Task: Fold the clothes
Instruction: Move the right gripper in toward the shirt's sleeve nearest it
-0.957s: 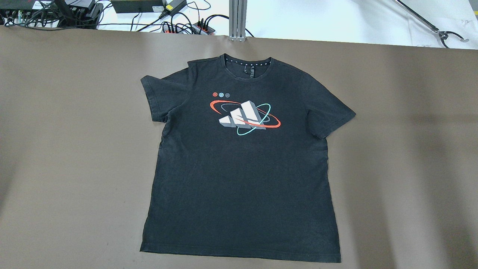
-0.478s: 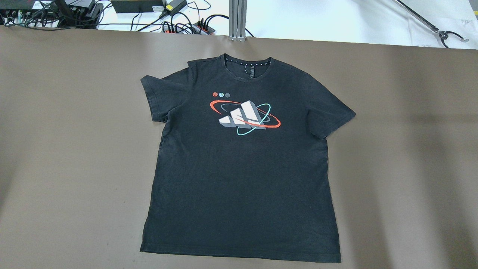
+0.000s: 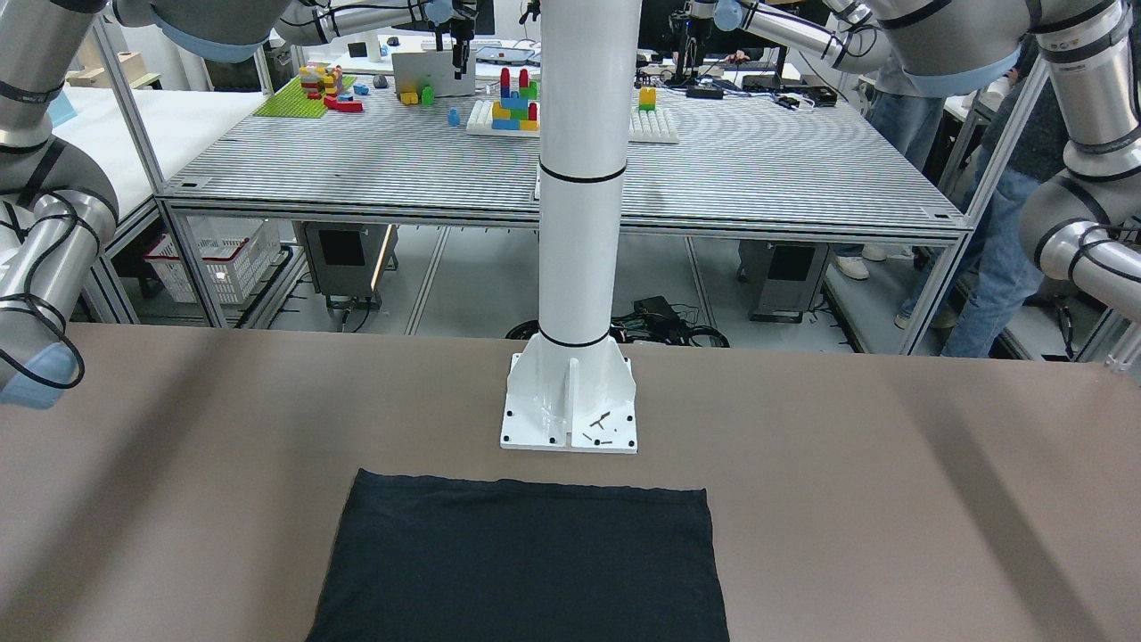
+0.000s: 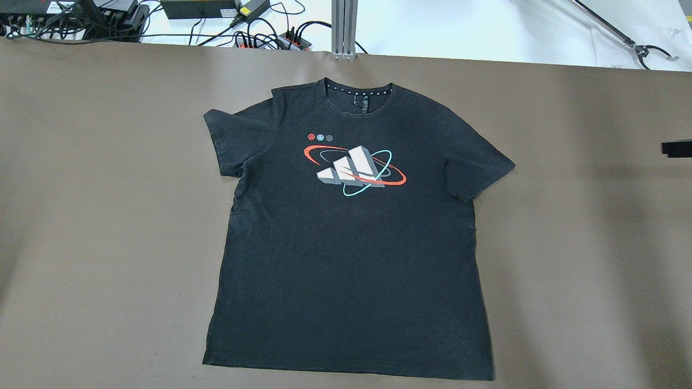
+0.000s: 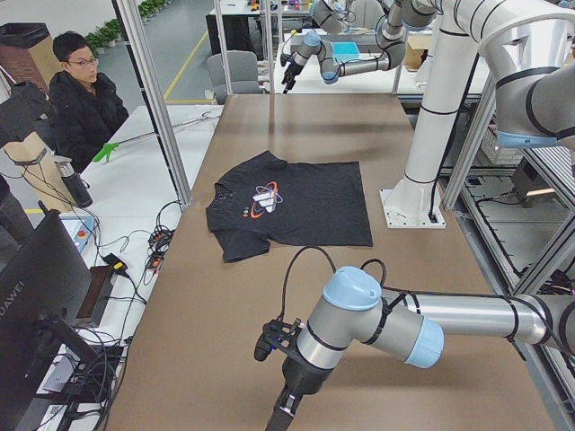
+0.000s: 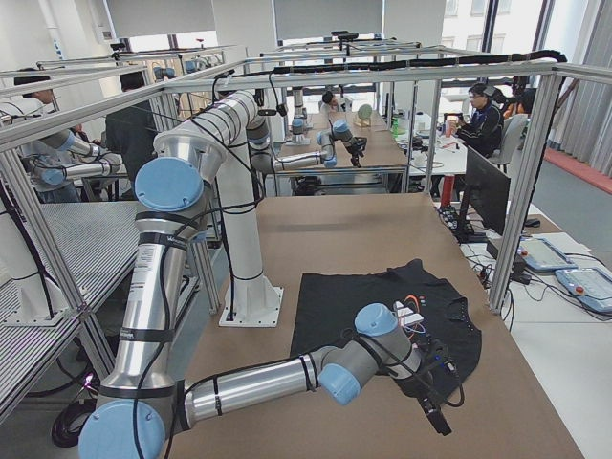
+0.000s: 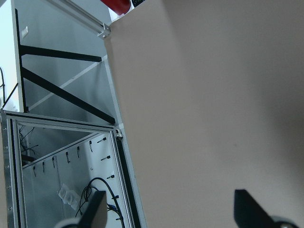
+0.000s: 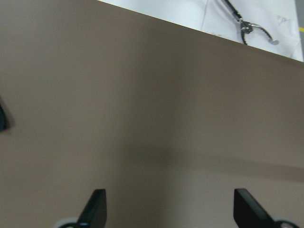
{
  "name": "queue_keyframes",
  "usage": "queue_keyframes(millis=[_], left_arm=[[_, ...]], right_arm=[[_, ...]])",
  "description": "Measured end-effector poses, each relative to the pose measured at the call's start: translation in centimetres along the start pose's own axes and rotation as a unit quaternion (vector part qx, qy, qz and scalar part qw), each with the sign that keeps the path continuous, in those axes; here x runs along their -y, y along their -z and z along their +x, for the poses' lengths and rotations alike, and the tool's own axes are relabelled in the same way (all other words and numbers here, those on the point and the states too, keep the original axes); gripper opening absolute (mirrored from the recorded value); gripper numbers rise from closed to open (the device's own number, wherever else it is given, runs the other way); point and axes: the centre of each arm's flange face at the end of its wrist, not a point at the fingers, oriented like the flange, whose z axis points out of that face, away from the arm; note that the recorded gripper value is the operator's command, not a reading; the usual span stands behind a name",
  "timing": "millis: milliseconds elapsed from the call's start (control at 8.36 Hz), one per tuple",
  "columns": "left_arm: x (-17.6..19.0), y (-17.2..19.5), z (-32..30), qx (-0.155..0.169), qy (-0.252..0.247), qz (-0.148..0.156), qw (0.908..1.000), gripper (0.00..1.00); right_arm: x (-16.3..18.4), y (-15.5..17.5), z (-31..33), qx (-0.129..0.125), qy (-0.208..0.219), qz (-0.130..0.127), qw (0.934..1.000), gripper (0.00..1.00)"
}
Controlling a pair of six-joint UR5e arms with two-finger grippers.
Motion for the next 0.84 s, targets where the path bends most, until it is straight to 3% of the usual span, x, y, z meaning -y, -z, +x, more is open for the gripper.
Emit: queue_keyframes(millis=[239,478,718,837], left_arm=[[0.5,0.2,0.0,0.0,0.006,0.004,1.0,0.94],[0.9,0.3,0.0,-0.001,0.013,0.006,0.9999,0.94],[1.2,0.4,0.1,-0.007,0.026,0.007,0.9996,0.94],[1.3,0.3,0.1,-0.008,0.032,0.007,0.9994,0.94]], right_arm=[[1.5,-5.3,-7.8,0.04,-0.033,-0.029,0.9983,0.94],[2.6,-10.0,-13.9,0.061,-0.029,-0.056,0.9962,0.94],[3.7,-14.1,-18.0,0.057,-0.038,-0.073,0.995,0.92],[3.6,-16.1,-19.9,0.045,-0.033,-0.075,0.9956,0.85]])
